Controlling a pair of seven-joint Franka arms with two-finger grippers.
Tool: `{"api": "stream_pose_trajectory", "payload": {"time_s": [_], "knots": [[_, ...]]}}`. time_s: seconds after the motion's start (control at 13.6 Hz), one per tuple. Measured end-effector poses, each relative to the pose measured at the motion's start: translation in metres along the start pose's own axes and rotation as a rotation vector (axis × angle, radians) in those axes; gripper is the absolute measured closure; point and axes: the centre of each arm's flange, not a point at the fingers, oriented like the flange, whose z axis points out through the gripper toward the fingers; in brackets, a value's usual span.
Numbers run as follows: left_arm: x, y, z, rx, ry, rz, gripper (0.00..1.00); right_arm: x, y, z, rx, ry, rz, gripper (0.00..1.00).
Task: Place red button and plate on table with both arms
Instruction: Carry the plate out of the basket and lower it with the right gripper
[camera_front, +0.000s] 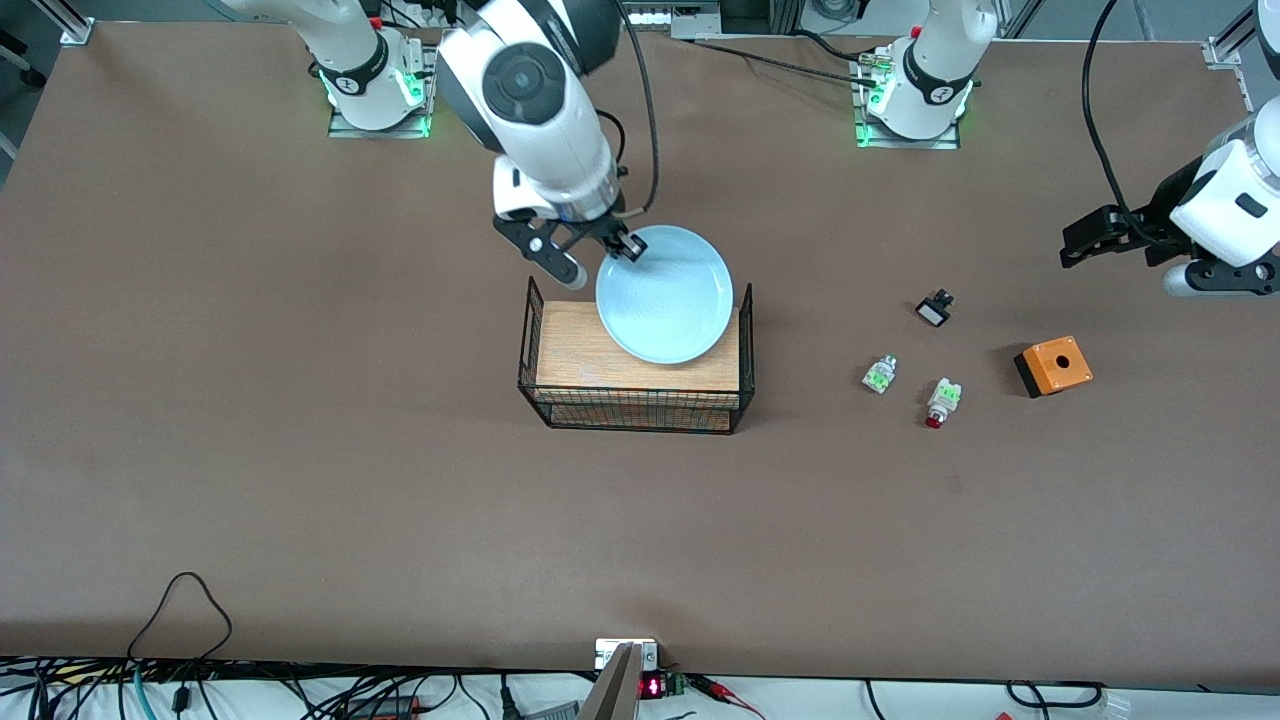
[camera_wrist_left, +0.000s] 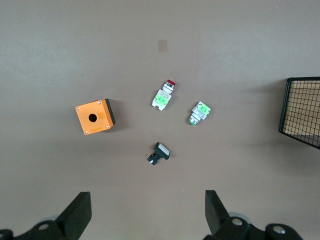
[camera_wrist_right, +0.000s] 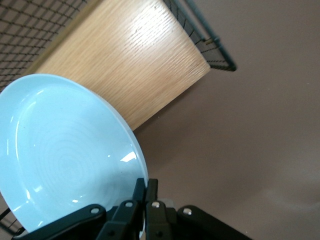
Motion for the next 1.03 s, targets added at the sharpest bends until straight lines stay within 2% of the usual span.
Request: {"api": "stream_pose_trajectory", "payload": {"time_s": [0.22,0.44,0.73,1.03], "knots": [[0.000,0.000,-0.012,-0.001,0.024,0.000,0.00,0.039,0.017,-0.051,0.048,0.006,0.033,0.97],[-0.001,0.001,-0.018,-0.001,0.033,0.008,0.00,0.125,0.056,-0.104,0.076,0.017,0.019,0.97],[-0.004,0.007,-0.018,0.000,0.013,0.026,0.00,0.253,0.137,-0.132,0.027,-0.019,-0.152,0.97],[-0.004,0.007,-0.018,0.000,0.007,0.029,0.00,0.326,0.203,-0.110,-0.018,-0.067,-0.362,0.97]]}}
